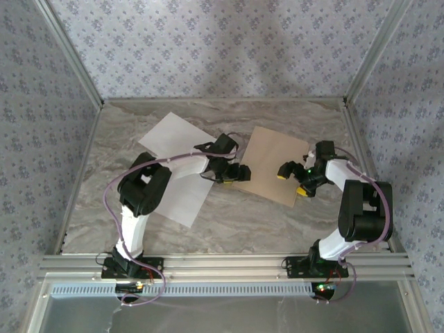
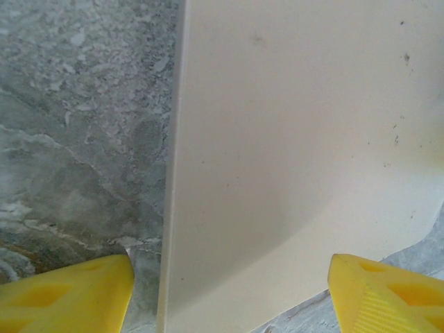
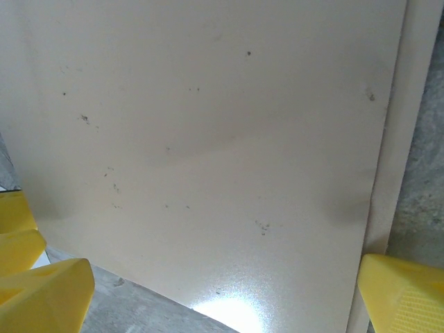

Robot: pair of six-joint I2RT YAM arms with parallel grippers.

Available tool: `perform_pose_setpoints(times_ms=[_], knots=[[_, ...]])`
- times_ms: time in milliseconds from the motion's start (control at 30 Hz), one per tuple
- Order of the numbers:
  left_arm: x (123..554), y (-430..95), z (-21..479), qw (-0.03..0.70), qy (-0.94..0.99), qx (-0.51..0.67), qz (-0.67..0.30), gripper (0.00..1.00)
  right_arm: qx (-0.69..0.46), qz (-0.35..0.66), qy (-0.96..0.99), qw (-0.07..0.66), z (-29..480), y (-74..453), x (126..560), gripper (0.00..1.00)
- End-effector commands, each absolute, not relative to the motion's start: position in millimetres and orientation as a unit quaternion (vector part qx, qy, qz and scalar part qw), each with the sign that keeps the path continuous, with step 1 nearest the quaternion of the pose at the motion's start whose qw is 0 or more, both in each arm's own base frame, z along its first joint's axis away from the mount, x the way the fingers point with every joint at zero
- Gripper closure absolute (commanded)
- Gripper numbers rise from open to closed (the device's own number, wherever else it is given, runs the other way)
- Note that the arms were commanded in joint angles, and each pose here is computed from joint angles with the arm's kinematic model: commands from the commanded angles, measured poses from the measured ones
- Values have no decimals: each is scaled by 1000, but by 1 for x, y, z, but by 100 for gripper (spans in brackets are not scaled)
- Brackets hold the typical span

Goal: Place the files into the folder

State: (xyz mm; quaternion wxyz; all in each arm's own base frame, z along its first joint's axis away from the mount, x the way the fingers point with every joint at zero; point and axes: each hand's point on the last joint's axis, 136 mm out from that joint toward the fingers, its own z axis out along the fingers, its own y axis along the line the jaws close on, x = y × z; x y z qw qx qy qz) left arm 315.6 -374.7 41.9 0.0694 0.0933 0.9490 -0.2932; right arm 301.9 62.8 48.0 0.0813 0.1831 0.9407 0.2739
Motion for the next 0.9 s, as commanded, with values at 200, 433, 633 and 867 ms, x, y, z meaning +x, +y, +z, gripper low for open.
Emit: perform_pose_setpoints(times_ms=[200,433,633,867], knots=[[344,-365,65,105,945,101,-293,20,180,276,941,78,43,61,310,0],[351,-381,64,99,937,111,-315,26,171,285,940,79,41,65,309,0],[348,-390,58,85,936,118,-320,29,161,311,932,89,46,72,313,0],[341,-395,53,75,935,121,-324,30,153,348,920,99,56,82,321,0]])
